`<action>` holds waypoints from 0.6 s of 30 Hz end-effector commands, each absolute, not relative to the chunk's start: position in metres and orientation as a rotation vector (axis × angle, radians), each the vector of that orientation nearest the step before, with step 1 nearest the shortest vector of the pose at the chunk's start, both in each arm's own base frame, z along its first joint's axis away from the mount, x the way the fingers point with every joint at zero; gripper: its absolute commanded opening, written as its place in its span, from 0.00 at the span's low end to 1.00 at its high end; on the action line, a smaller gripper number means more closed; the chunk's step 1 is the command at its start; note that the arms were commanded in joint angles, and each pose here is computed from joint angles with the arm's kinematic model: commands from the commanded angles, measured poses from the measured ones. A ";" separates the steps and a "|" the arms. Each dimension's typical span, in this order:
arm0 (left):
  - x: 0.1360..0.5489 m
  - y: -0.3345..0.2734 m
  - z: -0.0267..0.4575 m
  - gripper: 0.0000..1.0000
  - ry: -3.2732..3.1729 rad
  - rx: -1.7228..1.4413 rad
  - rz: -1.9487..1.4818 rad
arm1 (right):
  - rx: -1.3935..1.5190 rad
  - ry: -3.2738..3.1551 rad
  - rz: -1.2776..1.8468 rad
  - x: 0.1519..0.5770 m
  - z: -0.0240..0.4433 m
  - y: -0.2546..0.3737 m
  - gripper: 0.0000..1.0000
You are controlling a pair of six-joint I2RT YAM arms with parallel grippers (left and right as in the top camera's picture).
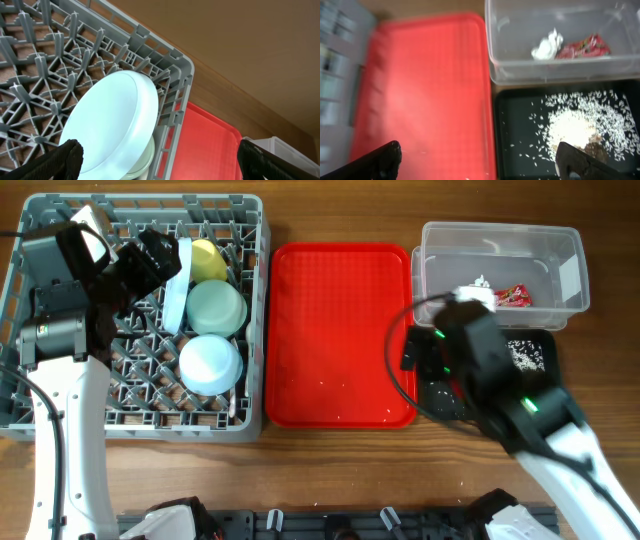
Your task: Sort waste into correct bins and load items into the dishwasher rack
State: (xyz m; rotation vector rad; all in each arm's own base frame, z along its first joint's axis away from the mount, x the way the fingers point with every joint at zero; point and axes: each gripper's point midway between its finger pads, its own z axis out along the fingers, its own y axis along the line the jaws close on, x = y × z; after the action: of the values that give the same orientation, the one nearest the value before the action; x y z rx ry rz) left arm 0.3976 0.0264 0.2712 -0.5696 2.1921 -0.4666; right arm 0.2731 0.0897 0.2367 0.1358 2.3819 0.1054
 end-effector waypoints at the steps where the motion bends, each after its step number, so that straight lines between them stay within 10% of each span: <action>1: 0.398 0.026 0.272 1.00 2.187 -0.581 -0.487 | 0.178 2.195 0.203 0.250 0.289 0.073 1.00; 18: 0.398 0.026 0.272 1.00 2.187 -0.581 -0.487 | 0.301 1.580 0.181 0.162 0.353 -0.013 1.00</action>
State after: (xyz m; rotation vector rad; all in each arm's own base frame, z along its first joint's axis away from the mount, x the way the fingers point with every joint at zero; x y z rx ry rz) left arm 0.3973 0.0264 0.2709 -0.5706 2.1938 -0.4663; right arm 0.1588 -0.0208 0.3652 0.4474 1.6382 0.2345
